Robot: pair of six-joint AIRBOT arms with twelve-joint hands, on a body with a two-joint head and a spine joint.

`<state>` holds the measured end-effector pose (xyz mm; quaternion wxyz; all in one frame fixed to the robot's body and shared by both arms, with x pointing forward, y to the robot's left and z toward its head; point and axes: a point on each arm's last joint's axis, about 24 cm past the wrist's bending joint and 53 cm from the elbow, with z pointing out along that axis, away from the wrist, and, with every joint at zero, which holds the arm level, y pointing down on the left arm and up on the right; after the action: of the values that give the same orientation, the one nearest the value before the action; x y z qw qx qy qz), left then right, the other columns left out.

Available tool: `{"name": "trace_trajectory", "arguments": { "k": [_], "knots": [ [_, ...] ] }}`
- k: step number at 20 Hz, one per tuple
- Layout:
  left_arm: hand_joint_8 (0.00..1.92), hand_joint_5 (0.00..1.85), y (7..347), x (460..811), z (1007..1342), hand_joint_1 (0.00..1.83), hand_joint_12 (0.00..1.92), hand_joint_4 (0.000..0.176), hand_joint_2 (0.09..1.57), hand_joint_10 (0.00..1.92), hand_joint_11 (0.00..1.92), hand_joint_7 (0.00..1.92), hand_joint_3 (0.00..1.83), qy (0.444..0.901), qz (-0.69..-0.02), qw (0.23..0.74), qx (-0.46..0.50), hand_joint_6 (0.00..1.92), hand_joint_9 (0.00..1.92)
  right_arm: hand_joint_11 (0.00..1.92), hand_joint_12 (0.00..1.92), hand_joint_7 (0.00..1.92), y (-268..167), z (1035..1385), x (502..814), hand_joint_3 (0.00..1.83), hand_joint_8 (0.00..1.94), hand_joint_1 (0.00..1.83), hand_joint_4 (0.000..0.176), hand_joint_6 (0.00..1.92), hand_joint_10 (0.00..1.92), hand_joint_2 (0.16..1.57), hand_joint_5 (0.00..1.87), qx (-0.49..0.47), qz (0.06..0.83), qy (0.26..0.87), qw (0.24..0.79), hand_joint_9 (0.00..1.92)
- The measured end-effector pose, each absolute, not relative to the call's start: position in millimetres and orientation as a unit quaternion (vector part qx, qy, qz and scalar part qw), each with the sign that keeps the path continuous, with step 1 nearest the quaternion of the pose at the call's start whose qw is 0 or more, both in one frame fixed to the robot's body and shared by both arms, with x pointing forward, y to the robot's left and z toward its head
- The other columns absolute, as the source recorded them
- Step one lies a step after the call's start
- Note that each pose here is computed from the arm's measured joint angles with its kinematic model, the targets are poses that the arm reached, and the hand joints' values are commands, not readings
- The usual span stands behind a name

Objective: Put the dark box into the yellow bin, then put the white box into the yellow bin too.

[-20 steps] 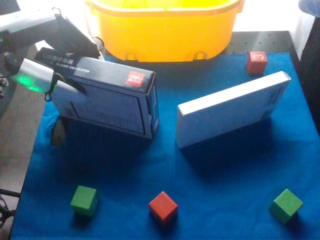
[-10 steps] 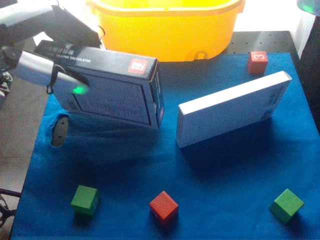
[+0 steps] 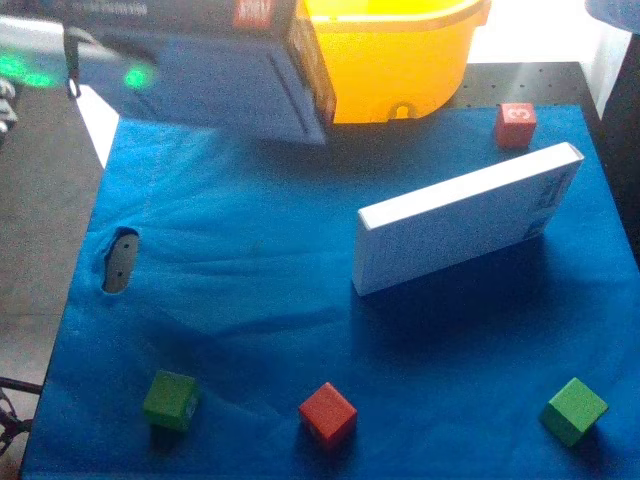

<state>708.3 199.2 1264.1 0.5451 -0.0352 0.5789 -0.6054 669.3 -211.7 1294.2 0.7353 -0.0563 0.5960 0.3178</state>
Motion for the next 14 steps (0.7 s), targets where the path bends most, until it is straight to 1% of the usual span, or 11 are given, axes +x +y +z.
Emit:
{"name": "trace_trajectory", "arguments": {
  "k": [1, 2, 3, 4, 5, 6, 7, 8, 9, 12, 14],
  "knots": [
    [0.86, 1.07, 200.3, 708.6, 1271.2, 1.35, 1.17, 0.0, 1.08, 0.97, 0.69, 1.02, 0.01, 0.569, -0.609, 0.55, -0.036, 0.83, 0.95, 0.34, 0.25, 0.58, -211.2, 1293.3, 670.3, 0.0, 0.0, 0.14, 0.0, 0.0, 0.0, 1.02, 0.39, -0.056, 0.318, 0.596, 0.735, 0.52],
    [0.84, 1.04, 200.5, 708.9, 1275.8, 1.38, 1.11, 0.0, 1.08, 1.1, 0.84, 1.03, 0.0, 0.564, -0.612, 0.553, -0.035, 0.83, 0.99, 0.34, 0.25, 0.57, -211.2, 1292.9, 671.1, 0.0, 0.0, 0.14, 0.0, 0.0, 0.0, 1.04, 0.39, -0.055, 0.318, 0.597, 0.735, 0.51],
    [0.79, 1.02, 202.0, 710.0, 1284.2, 1.39, 1.08, 0.0, 1.07, 1.11, 0.87, 1.06, 0.0, 0.556, -0.613, 0.56, -0.032, 0.84, 1.01, 0.34, 0.25, 0.57, -210.5, 1292.7, 671.2, 0.0, 0.0, 0.14, 0.0, 0.0, 0.0, 1.04, 0.39, -0.056, 0.319, 0.596, 0.735, 0.51],
    [0.84, 0.97, 204.9, 712.6, 1293.0, 1.39, 1.07, 0.0, 1.08, 1.14, 0.89, 1.04, 0.0, 0.548, -0.614, 0.567, -0.033, 0.87, 1.0, 0.33, 0.24, 0.56, -209.1, 1292.1, 671.2, 0.0, 0.0, 0.14, 0.0, 0.0, 0.0, 1.04, 0.39, -0.056, 0.32, 0.597, 0.734, 0.5],
    [0.76, 0.99, 209.3, 715.6, 1301.3, 1.47, 1.4, 0.0, 1.07, 0.99, 0.9, 1.06, 0.0, 0.54, -0.614, 0.575, -0.036, 0.79, 1.02, 0.33, 0.24, 0.57, -208.8, 1291.9, 671.3, 0.0, 0.0, 0.12, 0.0, 0.0, 0.0, 1.05, 0.4, -0.056, 0.32, 0.597, 0.734, 0.51],
    [0.76, 1.02, 215.8, 720.2, 1312.8, 1.41, 1.17, 0.0, 1.06, 1.05, 0.92, 1.07, 0.0, 0.528, -0.614, 0.585, -0.043, 0.8, 1.04, 0.33, 0.24, 0.57, -208.1, 1291.7, 671.2, 0.0, 0.0, 0.13, 0.0, 0.01, 0.0, 1.05, 0.4, -0.057, 0.321, 0.597, 0.733, 0.51],
    [0.7, 0.97, 220.6, 723.8, 1320.8, 1.48, 1.42, 0.0, 1.07, 0.96, 0.9, 1.08, 0.0, 0.521, -0.613, 0.592, -0.047, 0.85, 1.03, 0.34, 0.24, 0.57, -207.8, 1291.6, 671.2, 0.0, 0.0, 0.14, 0.0, 0.0, 0.0, 1.04, 0.4, -0.056, 0.321, 0.597, 0.733, 0.51],
    [0.73, 0.95, 224.8, 728.1, 1328.3, 1.4, 1.22, 0.0, 1.08, 1.08, 0.87, 1.06, 0.0, 0.514, -0.612, 0.599, -0.053, 0.93, 1.02, 0.33, 0.23, 0.55, -208.0, 1291.5, 671.4, 0.0, 0.0, 0.14, 0.0, 0.0, 0.0, 1.04, 0.39, -0.056, 0.321, 0.597, 0.733, 0.5],
    [0.75, 0.91, 227.2, 731.3, 1332.9, 1.39, 1.15, 0.0, 1.09, 1.13, 0.86, 1.06, 0.0, 0.511, -0.61, 0.603, -0.058, 1.01, 0.99, 0.32, 0.23, 0.54, -208.1, 1291.4, 671.5, 0.0, 0.0, 0.16, 0.0, 0.0, 0.0, 1.04, 0.38, -0.056, 0.321, 0.597, 0.733, 0.49],
    [0.77, 1.0, 229.1, 742.8, 1348.3, 1.38, 1.08, 0.0, 1.08, 1.11, 0.87, 1.03, 0.0, 0.504, -0.603, 0.615, -0.063, 0.93, 1.0, 0.32, 0.22, 0.54, -206.5, 1290.9, 671.7, 0.02, 0.0, 0.17, 0.0, 0.0, 0.0, 1.1, 0.4, -0.056, 0.322, 0.597, 0.733, 0.49],
    [0.9, 0.99, 228.4, 750.3, 1358.6, 1.38, 1.06, 0.0, 1.1, 1.16, 0.86, 0.95, 0.0, 0.499, -0.6, 0.622, -0.066, 0.93, 0.98, 0.33, 0.22, 0.54, -204.0, 1289.5, 672.4, 0.01, 0.0, 0.19, 0.0, 0.01, 0.0, 1.1, 0.41, -0.056, 0.325, 0.597, 0.732, 0.49]
  ]
}}
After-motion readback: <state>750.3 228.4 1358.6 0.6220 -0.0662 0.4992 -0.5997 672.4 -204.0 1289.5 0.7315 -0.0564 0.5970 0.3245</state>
